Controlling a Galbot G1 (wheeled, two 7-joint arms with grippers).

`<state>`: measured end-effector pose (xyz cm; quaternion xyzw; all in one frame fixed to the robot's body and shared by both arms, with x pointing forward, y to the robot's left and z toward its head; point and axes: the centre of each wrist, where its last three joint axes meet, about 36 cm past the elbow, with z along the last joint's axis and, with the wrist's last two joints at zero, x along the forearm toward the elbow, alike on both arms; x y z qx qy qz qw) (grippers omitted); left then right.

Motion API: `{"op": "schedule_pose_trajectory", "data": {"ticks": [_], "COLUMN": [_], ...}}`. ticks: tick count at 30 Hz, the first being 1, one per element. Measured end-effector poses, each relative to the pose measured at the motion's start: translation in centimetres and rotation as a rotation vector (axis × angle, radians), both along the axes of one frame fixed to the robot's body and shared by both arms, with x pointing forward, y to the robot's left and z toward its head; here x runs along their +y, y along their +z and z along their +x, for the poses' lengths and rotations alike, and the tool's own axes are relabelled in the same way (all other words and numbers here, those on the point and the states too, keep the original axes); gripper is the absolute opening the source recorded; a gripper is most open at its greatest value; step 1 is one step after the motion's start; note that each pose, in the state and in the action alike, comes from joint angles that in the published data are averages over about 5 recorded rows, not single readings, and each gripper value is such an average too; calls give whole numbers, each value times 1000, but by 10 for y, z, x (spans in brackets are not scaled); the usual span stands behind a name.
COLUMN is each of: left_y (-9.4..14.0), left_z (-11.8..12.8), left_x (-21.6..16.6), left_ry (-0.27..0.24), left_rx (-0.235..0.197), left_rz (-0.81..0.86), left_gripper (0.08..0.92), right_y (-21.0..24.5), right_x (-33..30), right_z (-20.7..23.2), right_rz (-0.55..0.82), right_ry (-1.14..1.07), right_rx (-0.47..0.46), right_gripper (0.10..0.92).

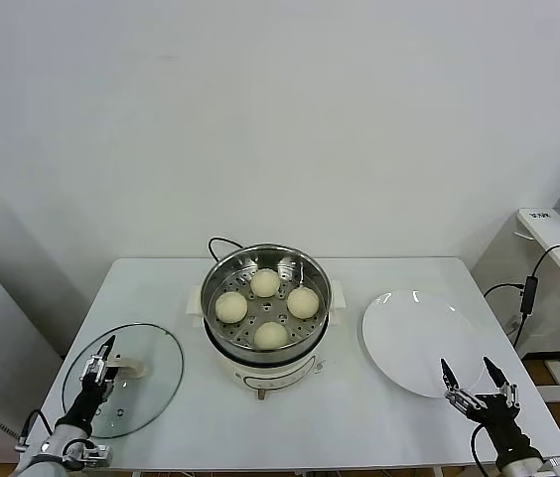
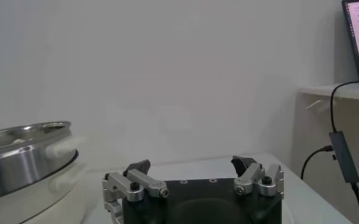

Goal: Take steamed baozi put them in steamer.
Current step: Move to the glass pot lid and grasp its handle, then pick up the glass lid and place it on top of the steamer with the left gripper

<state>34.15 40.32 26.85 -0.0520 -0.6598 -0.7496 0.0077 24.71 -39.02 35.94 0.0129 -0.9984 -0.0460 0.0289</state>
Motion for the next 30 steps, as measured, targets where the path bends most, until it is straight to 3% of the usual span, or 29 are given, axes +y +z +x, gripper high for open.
{"op": "schedule_pose_trajectory", "data": {"ticks": [10,18,25,30], "left_y": [-4,11,44,86], "left_z": [-1,-2,2,15], "left_x": [-4,-12,-16,-19], "left_ry": [3,10,21,46], "left_rx": [7,-27,-77,-119], "left_rz": [-40,-92,-125,-159], "left_gripper": [376,153,119,119], "right_y": [-1,2,9,12], "right_x": [-1,-1,-4,-8], "right_z": [-3,0,7,13], "right_rz": [-5,-9,-21,-29], "right_ry": [-4,4,25,40], "right_rx": [-1,-6,-11,-11], "right_gripper": [823,823,823,823]}}
